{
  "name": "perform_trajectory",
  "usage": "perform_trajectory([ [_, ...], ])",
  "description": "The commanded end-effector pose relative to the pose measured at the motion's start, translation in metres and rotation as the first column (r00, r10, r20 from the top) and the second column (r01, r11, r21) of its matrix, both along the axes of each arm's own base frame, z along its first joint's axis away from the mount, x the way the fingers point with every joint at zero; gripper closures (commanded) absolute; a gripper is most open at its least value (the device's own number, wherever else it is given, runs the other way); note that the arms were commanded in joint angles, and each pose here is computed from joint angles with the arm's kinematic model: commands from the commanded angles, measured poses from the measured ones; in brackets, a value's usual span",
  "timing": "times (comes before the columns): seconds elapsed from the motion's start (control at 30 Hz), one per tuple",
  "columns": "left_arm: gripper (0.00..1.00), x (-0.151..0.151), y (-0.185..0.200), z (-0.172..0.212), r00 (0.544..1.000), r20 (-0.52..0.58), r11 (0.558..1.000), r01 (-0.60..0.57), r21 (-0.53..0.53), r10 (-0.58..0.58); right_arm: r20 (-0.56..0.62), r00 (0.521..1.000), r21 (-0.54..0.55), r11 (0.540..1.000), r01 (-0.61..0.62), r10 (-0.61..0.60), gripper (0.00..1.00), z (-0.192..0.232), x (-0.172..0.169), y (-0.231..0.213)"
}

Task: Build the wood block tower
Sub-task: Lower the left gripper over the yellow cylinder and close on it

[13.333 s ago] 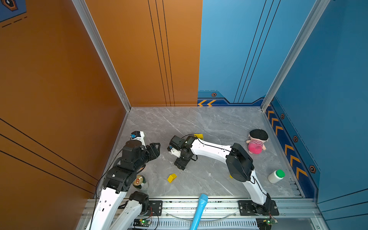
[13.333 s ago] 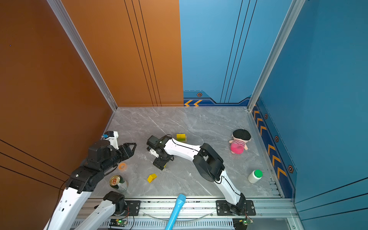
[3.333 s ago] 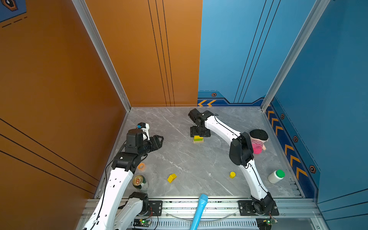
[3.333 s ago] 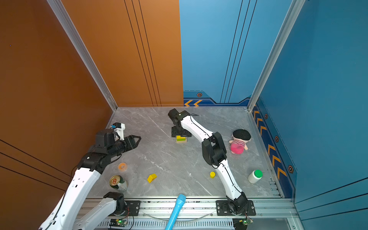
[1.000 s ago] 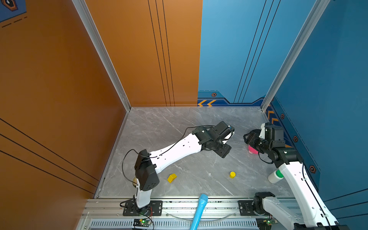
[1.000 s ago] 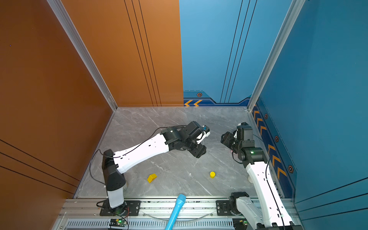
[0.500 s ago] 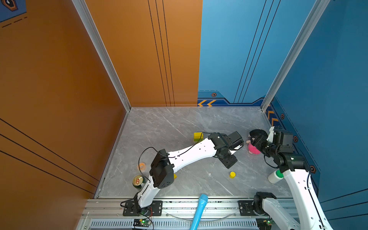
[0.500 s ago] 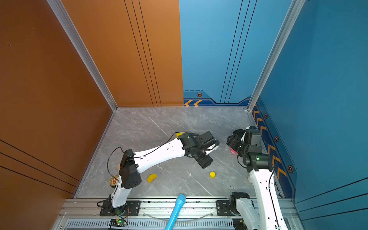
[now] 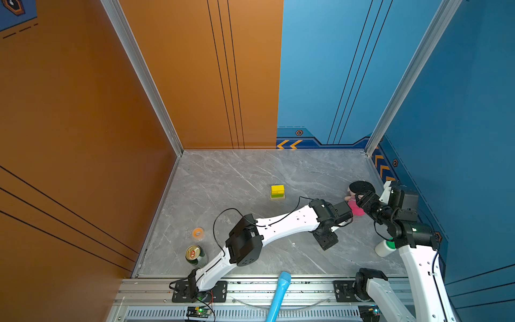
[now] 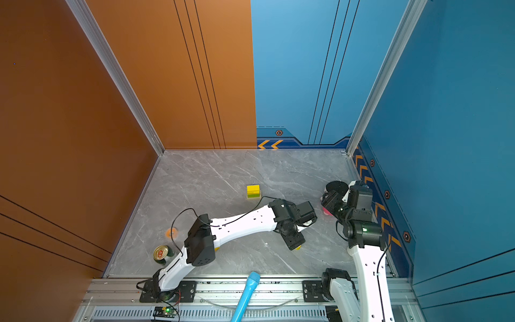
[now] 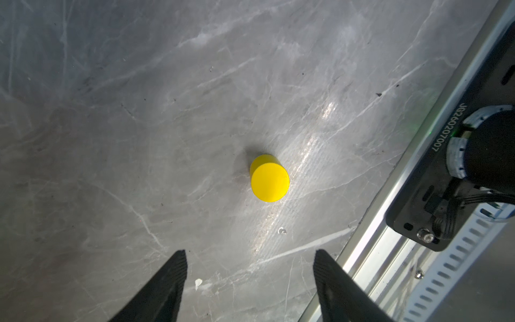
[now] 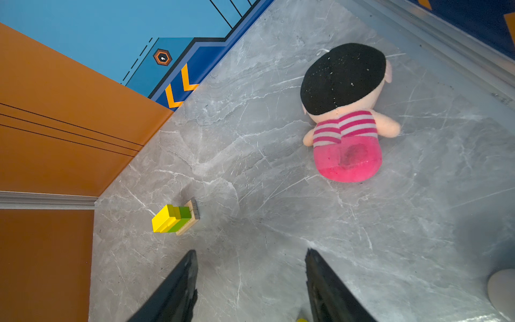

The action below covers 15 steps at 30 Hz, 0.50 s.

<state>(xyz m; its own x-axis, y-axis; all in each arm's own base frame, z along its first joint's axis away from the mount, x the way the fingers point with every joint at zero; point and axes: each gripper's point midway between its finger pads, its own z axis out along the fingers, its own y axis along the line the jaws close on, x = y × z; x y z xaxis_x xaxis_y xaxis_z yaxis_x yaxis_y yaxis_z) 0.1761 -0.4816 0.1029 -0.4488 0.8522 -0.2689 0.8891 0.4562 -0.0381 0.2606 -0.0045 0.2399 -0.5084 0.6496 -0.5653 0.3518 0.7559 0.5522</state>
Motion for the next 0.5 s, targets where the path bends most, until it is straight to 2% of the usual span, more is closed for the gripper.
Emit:
perform_trajectory([
  [0.0, 0.26, -0.001, -0.002, -0.003, 0.998, 0.05, 0.999, 0.023, 0.037, -0.025, -0.029, 0.999, 0.0, 1.0, -0.027, 0.027, 0.37, -0.009, -0.008, 0.003],
  [0.47, 0.27, -0.003, -0.017, -0.021, 0.998, 0.063, 0.998, 0.023, 0.052, -0.027, -0.03, 0.999, -0.018, 0.999, -0.03, 0.029, 0.37, -0.01, -0.011, 0.0],
])
